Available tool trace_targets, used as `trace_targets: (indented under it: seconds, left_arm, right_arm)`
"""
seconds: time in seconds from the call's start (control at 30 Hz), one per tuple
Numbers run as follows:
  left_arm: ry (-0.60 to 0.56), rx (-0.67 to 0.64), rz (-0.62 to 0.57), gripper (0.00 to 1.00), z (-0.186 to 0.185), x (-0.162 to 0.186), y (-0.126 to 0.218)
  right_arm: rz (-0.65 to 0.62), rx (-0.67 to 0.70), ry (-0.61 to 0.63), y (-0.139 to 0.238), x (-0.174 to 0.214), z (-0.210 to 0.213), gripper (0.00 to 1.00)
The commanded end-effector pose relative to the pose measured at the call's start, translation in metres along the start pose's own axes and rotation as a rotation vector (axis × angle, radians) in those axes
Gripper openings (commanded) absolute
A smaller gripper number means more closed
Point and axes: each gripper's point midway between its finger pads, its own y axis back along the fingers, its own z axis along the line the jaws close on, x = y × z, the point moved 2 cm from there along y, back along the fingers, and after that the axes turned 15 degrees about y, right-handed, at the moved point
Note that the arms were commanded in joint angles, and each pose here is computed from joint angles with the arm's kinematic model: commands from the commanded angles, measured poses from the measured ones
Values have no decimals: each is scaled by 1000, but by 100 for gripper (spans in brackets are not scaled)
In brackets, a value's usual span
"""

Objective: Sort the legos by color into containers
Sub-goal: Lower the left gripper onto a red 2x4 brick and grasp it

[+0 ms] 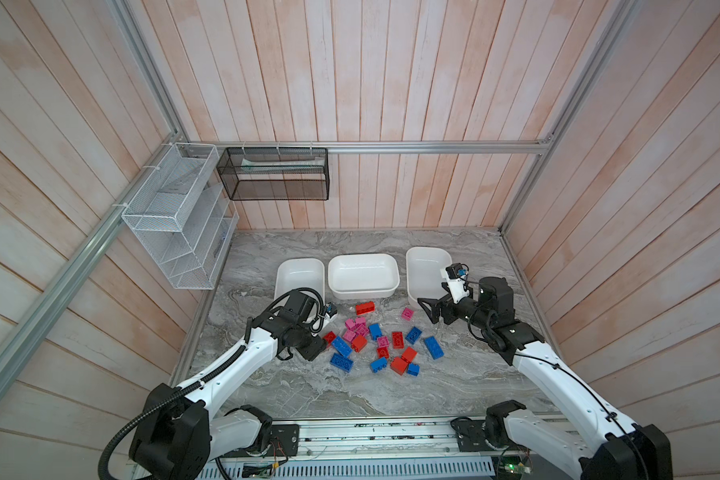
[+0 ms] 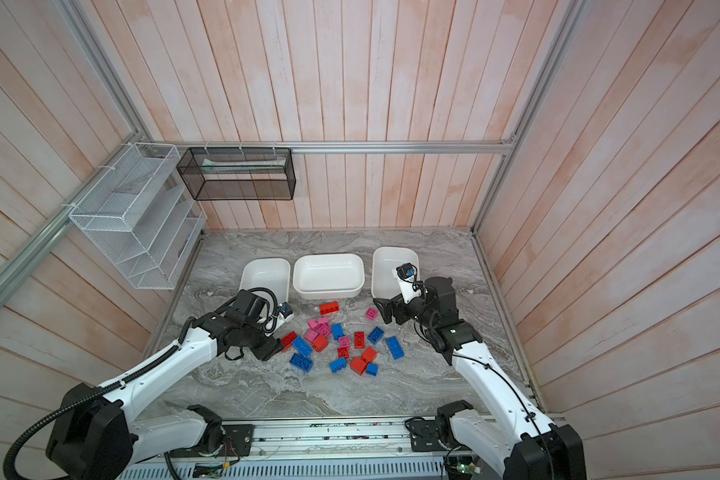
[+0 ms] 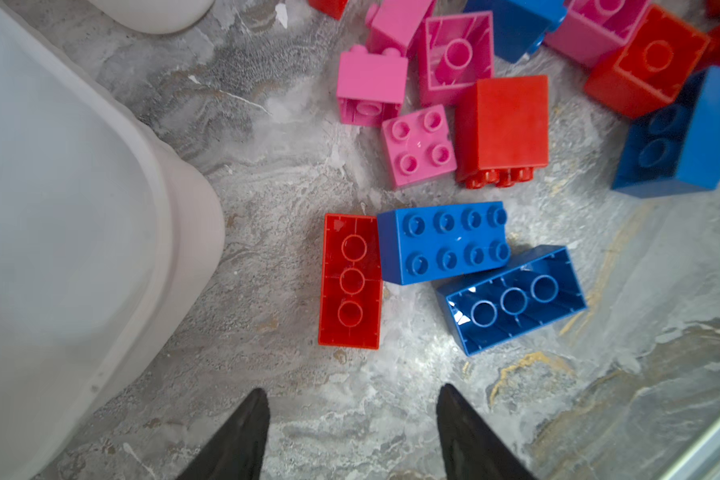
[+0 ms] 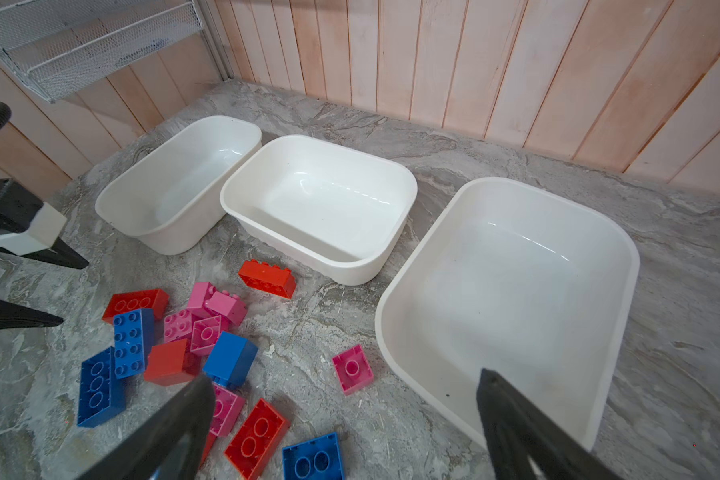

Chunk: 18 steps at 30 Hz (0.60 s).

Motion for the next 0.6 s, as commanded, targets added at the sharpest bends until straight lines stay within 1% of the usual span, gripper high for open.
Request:
trace_targets:
  seconds: [0.0, 0.23, 0.37, 0.5, 0.57]
  left_arm:
    - [-32, -27, 7, 66, 0, 2, -12]
    - [-37, -32, 20, 61, 1, -1, -31]
    - [-28, -33, 64, 54, 1, 1, -44]
    - [-27, -22, 49, 52, -2, -6, -49]
    - [-23, -15, 49, 48, -3, -8, -52]
  right_arm:
    - [22, -2, 3, -1, 8, 3, 98]
    - [34, 0, -6, -1, 17, 5, 98]
    - [39, 6, -8, 0, 20, 5, 98]
    - [41, 8, -15, -1, 23, 5, 98]
    - [42, 4, -21, -3, 24, 5, 98]
